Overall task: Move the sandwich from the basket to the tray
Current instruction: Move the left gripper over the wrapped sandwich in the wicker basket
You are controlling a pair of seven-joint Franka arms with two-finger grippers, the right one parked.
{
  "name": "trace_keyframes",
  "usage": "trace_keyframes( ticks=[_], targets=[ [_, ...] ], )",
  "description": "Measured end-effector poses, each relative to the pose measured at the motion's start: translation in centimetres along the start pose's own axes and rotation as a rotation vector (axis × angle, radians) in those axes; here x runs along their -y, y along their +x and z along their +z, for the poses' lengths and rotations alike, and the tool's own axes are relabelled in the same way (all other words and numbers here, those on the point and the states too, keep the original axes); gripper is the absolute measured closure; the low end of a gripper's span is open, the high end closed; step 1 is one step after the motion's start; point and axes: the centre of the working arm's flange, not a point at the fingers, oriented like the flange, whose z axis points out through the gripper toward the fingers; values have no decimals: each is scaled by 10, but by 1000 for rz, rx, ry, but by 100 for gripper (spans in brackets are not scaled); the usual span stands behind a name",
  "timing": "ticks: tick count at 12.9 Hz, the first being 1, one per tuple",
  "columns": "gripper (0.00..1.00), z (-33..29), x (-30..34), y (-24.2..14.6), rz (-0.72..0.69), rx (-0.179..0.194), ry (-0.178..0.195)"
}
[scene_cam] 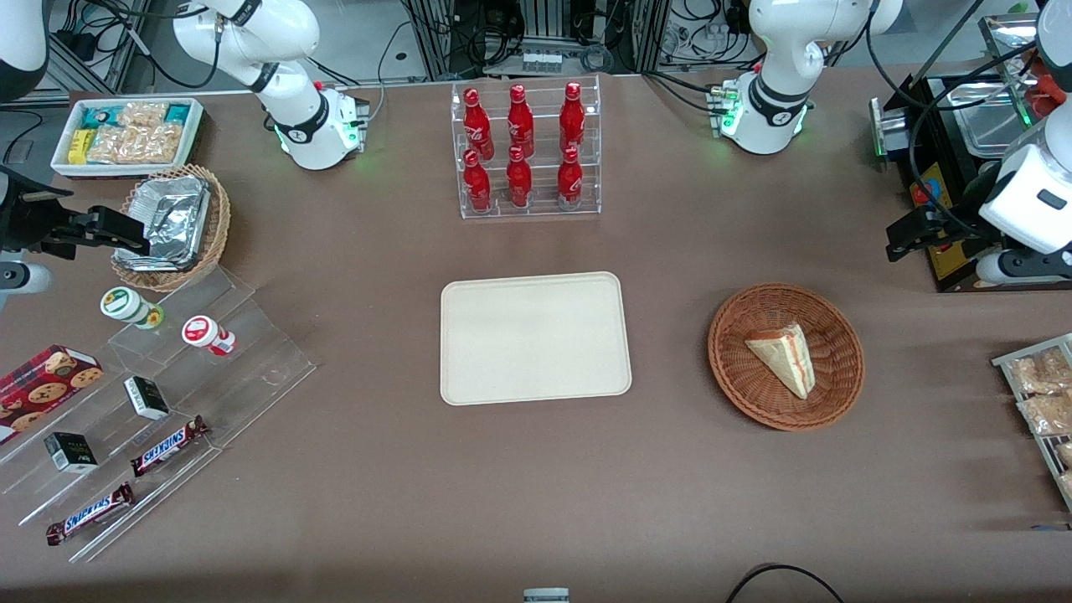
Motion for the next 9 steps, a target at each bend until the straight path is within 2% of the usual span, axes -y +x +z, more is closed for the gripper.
trace_keyframes(
  ticks=[6,8,9],
  targets=[
    [0,7,3,4,-5,14,1],
    [0,26,3,9,-4,30,3],
    [0,40,2,12,-5,25,3]
  ],
)
